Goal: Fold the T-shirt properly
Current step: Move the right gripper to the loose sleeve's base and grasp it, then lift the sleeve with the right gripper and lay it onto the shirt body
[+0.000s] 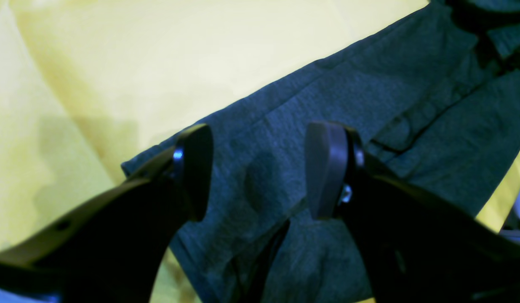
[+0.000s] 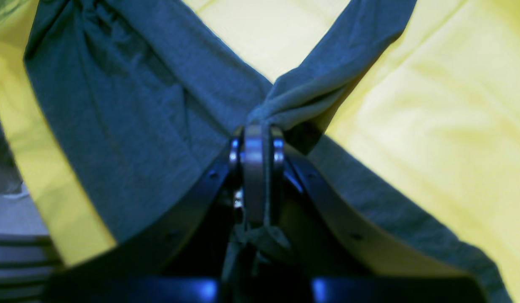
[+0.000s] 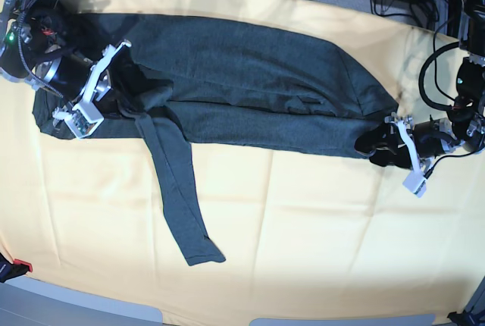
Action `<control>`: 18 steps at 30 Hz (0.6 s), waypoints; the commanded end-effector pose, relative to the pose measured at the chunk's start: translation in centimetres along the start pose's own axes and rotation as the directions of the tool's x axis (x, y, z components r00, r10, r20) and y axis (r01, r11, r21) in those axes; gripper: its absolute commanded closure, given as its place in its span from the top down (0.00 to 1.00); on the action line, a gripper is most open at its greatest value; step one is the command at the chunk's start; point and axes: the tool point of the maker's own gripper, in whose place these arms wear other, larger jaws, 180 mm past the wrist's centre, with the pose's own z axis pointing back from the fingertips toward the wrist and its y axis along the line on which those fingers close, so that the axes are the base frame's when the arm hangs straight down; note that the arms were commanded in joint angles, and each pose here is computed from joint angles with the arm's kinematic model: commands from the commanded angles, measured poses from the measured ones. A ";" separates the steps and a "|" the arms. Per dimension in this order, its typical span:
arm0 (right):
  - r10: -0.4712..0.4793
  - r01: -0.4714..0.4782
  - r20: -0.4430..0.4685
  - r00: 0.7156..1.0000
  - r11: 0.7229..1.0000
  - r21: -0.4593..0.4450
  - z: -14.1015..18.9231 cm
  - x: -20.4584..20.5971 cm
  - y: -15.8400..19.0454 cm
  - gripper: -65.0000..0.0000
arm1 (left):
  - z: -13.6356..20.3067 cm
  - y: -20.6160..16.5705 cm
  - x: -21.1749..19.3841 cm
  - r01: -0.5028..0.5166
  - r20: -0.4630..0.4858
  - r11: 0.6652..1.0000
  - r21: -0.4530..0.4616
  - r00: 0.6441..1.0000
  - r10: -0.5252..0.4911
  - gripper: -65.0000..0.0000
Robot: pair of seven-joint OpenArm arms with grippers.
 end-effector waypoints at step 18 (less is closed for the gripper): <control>-0.013 0.045 -0.137 0.990 0.972 0.229 1.8 -1.8 5.0 0.00 | 1.0 0.2 2.1 0.027 0.057 1.000 0.006 0.998 -0.027 0.55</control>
